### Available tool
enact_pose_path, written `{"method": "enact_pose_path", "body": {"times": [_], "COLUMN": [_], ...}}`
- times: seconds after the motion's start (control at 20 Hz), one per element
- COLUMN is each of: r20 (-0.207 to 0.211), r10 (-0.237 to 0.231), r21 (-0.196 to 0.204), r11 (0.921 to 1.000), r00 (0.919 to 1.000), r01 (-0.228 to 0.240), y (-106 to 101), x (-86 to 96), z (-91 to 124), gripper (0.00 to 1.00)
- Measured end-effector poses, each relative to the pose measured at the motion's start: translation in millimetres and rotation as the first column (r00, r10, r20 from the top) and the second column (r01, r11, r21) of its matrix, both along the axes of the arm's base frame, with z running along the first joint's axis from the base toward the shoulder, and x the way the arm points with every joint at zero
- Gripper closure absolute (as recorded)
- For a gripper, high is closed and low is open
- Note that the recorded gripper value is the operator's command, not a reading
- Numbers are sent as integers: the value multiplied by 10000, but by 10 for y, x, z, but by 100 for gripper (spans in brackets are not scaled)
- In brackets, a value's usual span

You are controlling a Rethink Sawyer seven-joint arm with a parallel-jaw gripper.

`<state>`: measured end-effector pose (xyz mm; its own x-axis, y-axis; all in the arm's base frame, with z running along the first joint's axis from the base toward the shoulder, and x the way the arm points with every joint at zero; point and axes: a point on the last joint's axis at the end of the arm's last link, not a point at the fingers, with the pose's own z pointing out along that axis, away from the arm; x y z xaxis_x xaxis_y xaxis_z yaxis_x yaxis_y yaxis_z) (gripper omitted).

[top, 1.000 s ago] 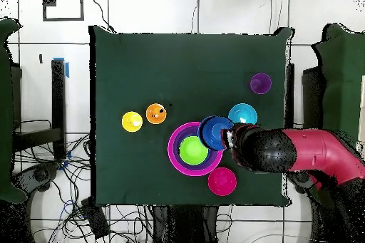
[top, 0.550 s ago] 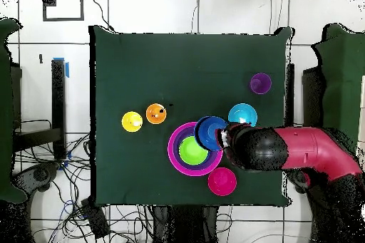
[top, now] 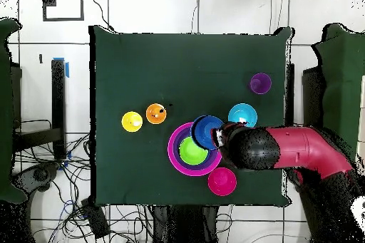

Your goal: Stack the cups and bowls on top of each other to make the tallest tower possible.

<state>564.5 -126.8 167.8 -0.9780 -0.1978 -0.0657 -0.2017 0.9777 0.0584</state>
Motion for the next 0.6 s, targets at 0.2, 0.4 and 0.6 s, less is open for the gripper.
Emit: {"method": "enact_pose_path", "body": {"times": [0.2, 0.4, 0.6], "r20": [24, 50, 54], "r10": [89, 187, 220], "r21": [-18, -31, -49], "r11": [10000, 9998, 9997], "r00": [10000, 9998, 9997], "r01": [-89, -187, -220], "y": [65, 147, 213], "x": [2, -23, -70], "z": [-15, -47, -90], "gripper": [100, 100, 100]}}
